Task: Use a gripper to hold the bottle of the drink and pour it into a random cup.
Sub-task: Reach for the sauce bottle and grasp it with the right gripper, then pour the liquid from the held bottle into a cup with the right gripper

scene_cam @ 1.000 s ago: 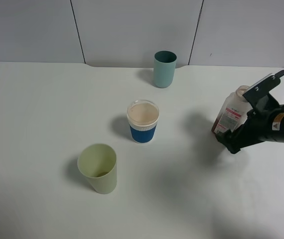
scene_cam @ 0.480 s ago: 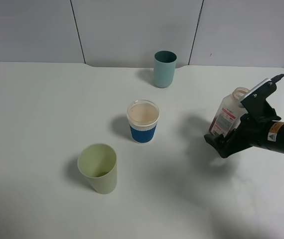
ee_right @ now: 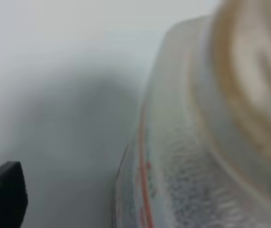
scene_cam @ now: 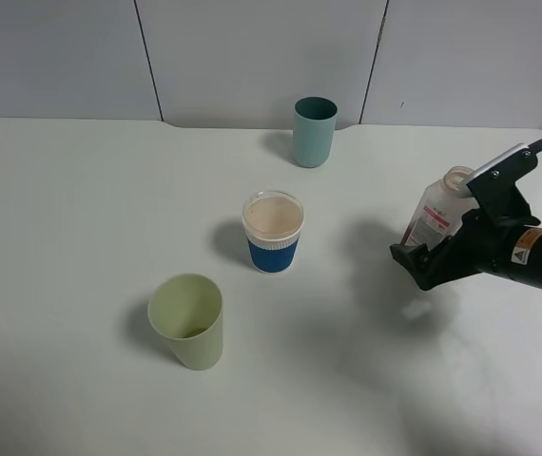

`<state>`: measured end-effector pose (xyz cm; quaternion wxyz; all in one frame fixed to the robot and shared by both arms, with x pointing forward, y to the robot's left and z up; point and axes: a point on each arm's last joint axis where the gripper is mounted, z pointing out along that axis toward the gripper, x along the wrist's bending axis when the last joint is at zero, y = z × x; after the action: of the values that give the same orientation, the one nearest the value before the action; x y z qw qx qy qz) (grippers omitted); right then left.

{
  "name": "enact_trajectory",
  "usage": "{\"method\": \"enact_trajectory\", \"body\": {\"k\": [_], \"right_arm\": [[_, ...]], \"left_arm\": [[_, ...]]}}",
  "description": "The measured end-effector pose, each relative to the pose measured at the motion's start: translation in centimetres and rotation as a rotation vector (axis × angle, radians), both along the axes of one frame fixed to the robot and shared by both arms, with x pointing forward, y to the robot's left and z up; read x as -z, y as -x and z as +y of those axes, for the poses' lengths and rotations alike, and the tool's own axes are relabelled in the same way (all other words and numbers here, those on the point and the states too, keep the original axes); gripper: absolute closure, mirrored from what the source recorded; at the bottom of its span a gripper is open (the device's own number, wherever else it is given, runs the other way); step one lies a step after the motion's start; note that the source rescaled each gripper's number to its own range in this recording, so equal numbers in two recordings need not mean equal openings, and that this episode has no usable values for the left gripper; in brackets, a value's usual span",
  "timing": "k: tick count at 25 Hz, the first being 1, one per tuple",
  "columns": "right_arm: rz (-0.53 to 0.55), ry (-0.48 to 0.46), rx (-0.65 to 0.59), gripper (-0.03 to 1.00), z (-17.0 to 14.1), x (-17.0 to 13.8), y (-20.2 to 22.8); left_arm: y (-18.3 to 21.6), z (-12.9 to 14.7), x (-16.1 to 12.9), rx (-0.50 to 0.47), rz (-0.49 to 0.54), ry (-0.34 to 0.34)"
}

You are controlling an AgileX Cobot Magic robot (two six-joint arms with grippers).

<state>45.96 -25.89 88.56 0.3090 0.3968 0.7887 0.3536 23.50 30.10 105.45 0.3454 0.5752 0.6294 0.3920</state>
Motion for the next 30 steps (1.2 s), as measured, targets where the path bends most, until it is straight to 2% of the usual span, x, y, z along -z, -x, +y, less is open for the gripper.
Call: {"method": "enact_trajectory", "body": {"k": [3,9,11,12,19,26,30], "right_arm": [[-0.003,-0.004,0.005,0.16,-0.01,-0.03,-0.03],[-0.004,-0.006,0.008,0.79,-0.02,-0.04,-0.04],[-0.004,-0.006,0.009,0.93,-0.03,-0.04,-0.04],[-0.002,-0.009,0.011,0.96,-0.03,-0.04,-0.04],[0.026,-0.073,0.058,0.96,-0.03,-0.02,-0.03],[0.03,-0.083,0.065,0.96,-0.03,-0.02,0.0],[0.03,-0.12,0.083,0.96,0.02,-0.09,-0.02]], "left_arm": [[0.0,0.0,0.0,0.0,0.0,0.0],[0.0,0.0,0.0,0.0,0.0,0.0],[0.0,0.0,0.0,0.0,0.0,0.0],[0.0,0.0,0.0,0.0,0.0,0.0],[0.0,0.0,0.0,0.0,0.0,0.0],[0.0,0.0,0.0,0.0,0.0,0.0],[0.0,0.0,0.0,0.0,0.0,0.0]]}}
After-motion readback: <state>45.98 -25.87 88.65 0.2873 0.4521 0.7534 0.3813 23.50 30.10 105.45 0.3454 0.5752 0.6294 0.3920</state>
